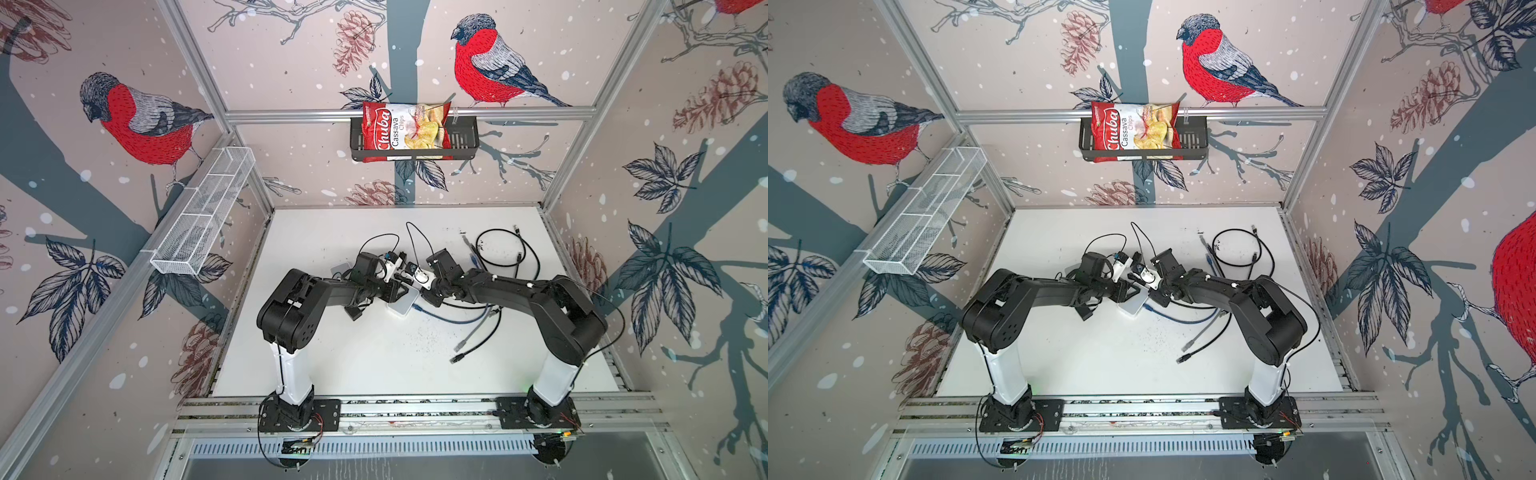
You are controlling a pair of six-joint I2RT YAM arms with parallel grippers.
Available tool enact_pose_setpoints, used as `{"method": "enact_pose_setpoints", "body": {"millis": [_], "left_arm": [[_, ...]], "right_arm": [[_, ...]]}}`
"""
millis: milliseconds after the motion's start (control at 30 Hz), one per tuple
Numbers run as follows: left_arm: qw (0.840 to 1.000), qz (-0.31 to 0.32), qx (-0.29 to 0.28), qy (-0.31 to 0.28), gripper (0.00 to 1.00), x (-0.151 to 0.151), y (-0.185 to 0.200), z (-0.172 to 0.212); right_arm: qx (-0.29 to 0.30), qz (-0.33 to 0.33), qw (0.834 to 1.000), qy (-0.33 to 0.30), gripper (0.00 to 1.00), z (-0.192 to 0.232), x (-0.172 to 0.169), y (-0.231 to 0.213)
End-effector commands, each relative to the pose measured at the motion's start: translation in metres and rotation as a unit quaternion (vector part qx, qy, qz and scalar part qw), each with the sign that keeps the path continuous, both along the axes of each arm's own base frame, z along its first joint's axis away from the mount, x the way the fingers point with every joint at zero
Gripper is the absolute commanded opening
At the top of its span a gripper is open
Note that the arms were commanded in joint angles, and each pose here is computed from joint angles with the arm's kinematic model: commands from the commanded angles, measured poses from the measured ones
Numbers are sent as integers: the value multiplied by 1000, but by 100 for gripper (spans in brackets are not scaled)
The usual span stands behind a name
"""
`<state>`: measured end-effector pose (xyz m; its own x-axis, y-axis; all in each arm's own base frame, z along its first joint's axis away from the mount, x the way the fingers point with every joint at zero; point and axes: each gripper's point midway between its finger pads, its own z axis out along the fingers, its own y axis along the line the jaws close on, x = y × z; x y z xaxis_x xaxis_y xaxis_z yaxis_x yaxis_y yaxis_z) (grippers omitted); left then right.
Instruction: Insert the plug into the switch port
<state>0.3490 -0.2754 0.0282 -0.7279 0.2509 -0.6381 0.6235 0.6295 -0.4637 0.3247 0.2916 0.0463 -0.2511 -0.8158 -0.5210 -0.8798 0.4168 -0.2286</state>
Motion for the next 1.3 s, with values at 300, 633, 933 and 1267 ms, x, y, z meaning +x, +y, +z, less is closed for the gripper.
{"method": "enact_pose_setpoints", "body": {"millis": [300,633,933,1267], "left_arm": [[995,39,57,72,43,-20,31,-29],[995,37,56,71,43,-19,30,-27],[995,34,54,71,43,-20,29,-27],[995,37,58,70,43,-19,31,-27]], "right_arm": [[-39,27,999,12,34,-13,-9,-8],[-63,29,998,5,33,-27,-12,-5],[-93,27,995,-8,22,-34,-9,-8],[-74,34,997,17,7,-24,-8,-13]]}}
